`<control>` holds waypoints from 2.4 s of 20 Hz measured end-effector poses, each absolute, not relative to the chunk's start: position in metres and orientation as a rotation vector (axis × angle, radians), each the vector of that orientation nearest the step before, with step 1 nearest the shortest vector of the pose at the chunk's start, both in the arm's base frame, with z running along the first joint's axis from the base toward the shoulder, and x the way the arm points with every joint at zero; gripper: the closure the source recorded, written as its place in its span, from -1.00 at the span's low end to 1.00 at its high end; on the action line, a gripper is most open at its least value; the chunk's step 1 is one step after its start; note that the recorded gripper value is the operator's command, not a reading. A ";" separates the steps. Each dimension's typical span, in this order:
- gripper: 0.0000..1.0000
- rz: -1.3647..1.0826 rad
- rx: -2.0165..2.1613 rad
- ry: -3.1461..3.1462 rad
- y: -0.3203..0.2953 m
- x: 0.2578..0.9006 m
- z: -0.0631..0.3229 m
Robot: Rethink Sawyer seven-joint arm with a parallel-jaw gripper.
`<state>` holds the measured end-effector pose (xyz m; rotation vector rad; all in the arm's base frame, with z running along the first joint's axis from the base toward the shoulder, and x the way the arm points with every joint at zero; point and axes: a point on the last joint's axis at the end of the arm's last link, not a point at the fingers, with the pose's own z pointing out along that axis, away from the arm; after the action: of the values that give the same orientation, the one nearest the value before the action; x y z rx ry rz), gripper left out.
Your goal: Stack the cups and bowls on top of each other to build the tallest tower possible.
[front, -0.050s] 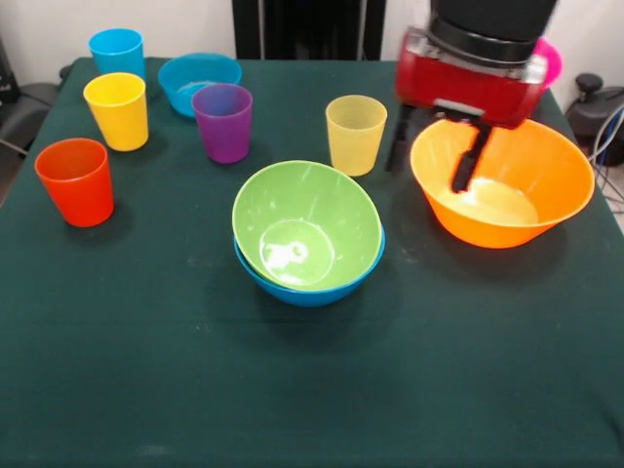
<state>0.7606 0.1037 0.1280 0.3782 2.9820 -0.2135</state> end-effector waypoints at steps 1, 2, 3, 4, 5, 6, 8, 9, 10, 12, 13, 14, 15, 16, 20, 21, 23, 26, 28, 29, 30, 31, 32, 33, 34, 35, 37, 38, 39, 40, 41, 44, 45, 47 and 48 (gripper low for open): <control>-1.00 -0.215 0.370 2.982 0.108 0.760 0.128; -1.00 -0.215 0.356 2.983 0.114 0.759 0.128; -1.00 -0.215 0.350 2.984 0.118 0.758 0.128; -1.00 -0.214 0.341 2.984 0.122 0.758 0.128; -1.00 -0.213 0.334 2.984 0.126 0.757 0.128; -1.00 -0.212 0.329 2.981 0.128 0.757 0.128; -1.00 -0.205 0.320 2.967 0.130 0.759 0.128; -1.00 -0.204 0.320 2.963 0.130 0.759 0.128; -1.00 -0.200 0.318 2.953 0.130 0.761 0.129; -1.00 -0.195 0.315 2.939 0.130 0.763 0.128; -1.00 -0.192 0.313 2.931 0.130 0.764 0.128; -1.00 -0.189 0.311 2.921 0.129 0.765 0.128; -1.00 -0.185 0.309 2.911 0.129 0.767 0.127; -1.00 -0.183 0.309 2.906 0.128 0.767 0.127; -1.00 -0.175 0.310 2.884 0.124 0.770 0.122; -1.00 -0.174 0.315 2.880 0.120 0.771 0.119; -1.00 -0.174 0.320 2.879 0.117 0.771 0.117; -1.00 -0.186 0.336 2.885 0.107 0.770 0.107; -1.00 -0.193 0.338 2.891 0.104 0.768 0.102; -1.00 -0.205 0.340 2.900 0.101 0.766 0.096; -1.00 -0.214 0.343 2.907 0.099 0.763 0.090; -1.00 -0.219 0.344 2.912 0.097 0.762 0.087; -1.00 -0.227 0.347 2.918 0.095 0.760 0.082; -1.00 -0.234 0.349 2.926 0.093 0.758 0.077; -1.00 -0.237 0.349 2.930 0.092 0.757 0.074; -1.00 -0.239 0.350 2.936 0.092 0.755 0.070; -1.00 -0.241 0.350 2.946 0.092 0.751 0.066; -1.00 -0.243 0.350 2.951 0.092 0.749 0.064; -1.00 -0.245 0.349 2.953 0.092 0.748 0.063; -1.00 -0.248 0.347 2.954 0.092 0.746 0.062; -1.00 -0.250 0.346 2.955 0.092 0.744 0.062; -1.00 -0.262 0.336 2.957 0.093 0.734 0.061; -1.00 -0.264 0.334 2.958 0.094 0.732 0.062; -1.00 -0.267 0.332 2.960 0.095 0.727 0.067; -1.00 -0.266 0.332 2.958 0.096 0.726 0.072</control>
<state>0.7262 0.0957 0.0716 0.3318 2.9576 -0.2656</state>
